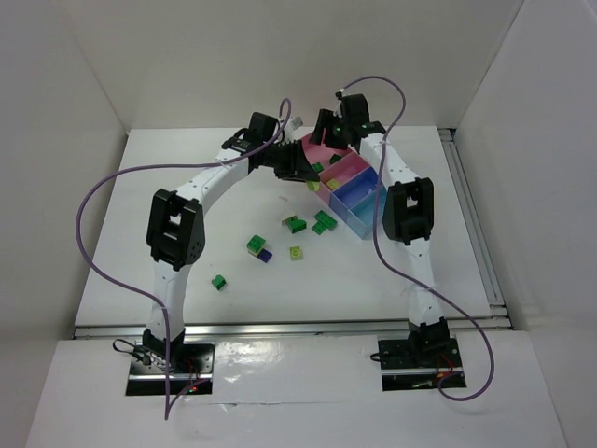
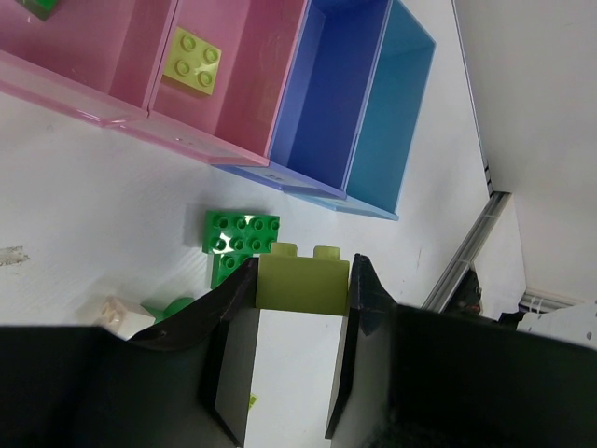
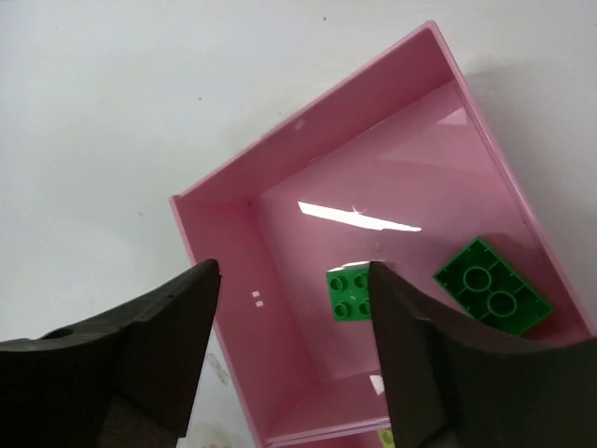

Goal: Sort the legos into containers by color

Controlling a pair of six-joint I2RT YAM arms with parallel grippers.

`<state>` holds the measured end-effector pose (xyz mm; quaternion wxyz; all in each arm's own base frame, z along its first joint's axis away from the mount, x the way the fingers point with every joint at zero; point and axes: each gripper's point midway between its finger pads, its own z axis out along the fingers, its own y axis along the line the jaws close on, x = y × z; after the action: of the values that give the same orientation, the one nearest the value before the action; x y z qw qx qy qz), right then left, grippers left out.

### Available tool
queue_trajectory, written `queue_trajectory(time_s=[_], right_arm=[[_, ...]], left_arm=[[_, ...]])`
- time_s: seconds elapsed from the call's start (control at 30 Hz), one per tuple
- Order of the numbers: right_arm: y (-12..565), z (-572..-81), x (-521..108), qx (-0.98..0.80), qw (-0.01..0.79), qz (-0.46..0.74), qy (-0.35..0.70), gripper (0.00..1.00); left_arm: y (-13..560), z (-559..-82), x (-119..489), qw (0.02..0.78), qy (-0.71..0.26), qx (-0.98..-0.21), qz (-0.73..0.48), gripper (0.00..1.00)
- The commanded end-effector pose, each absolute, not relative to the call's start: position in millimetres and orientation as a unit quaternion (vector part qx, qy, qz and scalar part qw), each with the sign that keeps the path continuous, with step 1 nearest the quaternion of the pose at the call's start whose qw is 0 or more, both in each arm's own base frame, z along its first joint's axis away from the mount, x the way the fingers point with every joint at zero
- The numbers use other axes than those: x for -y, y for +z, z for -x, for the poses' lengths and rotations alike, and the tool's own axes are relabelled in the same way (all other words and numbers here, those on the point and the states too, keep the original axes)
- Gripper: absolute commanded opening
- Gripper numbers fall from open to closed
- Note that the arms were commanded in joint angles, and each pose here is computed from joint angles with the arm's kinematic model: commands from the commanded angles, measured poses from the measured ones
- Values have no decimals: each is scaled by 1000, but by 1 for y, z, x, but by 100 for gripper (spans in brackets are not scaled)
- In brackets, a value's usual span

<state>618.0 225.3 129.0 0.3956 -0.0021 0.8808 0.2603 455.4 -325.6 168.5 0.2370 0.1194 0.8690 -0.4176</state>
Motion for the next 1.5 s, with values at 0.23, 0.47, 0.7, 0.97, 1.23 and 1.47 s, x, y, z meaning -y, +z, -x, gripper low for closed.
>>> queue_trajectory(time_s=[0.23,0.47,0.7,0.97,1.23,1.47], right_arm=[[245,-593,-130,-839,500,-111,182,86],[276,-516,-30,-794,553,-229,107,88],[286,-448,-1,-780,572,-249,53,88],[266,-430,-6,-800,544,-245,60,88],[242,-442,-20,-822,510,-238,86,89],[235,-443,-31,-834,495,-220,107,91]], left_arm=[[212,-480,339,292,-428,-846,-121,0],[198,-520,360,343,-382,-854,-90,0],[172,-552,385,386,-355,-846,-93,12],[163,-555,389,396,-345,-844,-109,66],[192,-547,387,408,-353,-833,-123,77],[200,-596,295,453,-264,-851,16,78]])
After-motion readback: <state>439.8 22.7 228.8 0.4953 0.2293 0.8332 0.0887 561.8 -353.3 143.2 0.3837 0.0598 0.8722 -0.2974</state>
